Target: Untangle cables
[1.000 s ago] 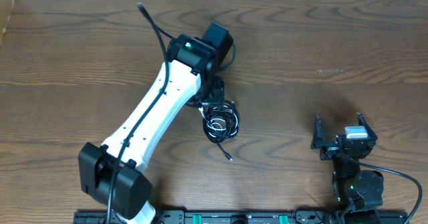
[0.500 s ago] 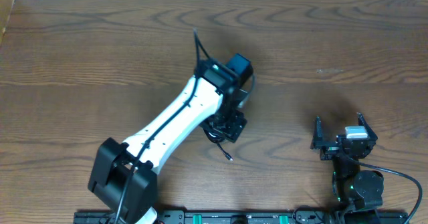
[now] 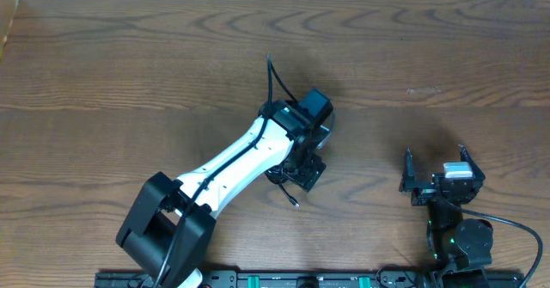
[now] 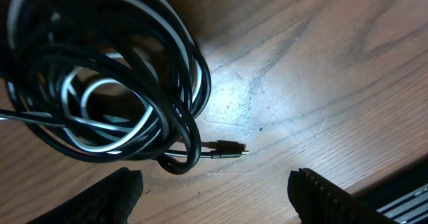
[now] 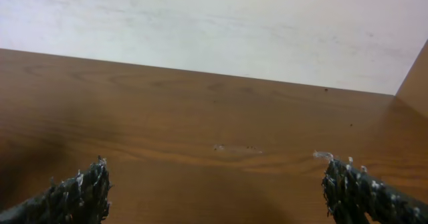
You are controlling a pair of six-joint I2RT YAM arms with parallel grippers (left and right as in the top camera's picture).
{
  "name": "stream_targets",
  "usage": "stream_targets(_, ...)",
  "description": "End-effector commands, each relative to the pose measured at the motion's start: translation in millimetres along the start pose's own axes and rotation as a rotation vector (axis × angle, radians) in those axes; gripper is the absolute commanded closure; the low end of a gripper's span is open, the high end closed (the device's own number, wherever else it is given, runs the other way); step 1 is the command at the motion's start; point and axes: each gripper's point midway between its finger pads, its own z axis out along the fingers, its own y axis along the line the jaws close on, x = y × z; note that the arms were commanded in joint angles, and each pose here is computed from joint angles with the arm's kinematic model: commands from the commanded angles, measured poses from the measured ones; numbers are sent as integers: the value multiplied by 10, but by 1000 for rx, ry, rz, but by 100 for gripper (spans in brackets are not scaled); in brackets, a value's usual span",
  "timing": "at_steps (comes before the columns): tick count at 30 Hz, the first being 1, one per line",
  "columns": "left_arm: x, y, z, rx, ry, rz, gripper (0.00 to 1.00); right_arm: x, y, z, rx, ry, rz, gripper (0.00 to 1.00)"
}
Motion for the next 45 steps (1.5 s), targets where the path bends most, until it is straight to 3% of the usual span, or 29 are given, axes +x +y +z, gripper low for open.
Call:
stream_targets(1,29,16,125,3,9,12,25,3,-11,-3,4,-1,1,1)
stream_targets(5,4,36,260,6,-21,17,25,2,-11,-3,4,-1,1,1)
stream_targets(10,-53,51,304,3,-51,21,56,3,-11,-3,4,-1,1,1)
stream_targets(16,-219,48,289,4,-119,-4,69,3,-11,-3,4,-1,1,1)
stream_targets(20,-330,278,257,-111,-178,-155,81,3,-11,-3,4,-1,1,1)
stream_targets(30,-455,512,191,-102,-252,-484,85,2,-11,-3,4,-1,1,1)
stream_targets(45,-677,573,-432,21,-417,-636,84,2,-11,-3,4,-1,1,1)
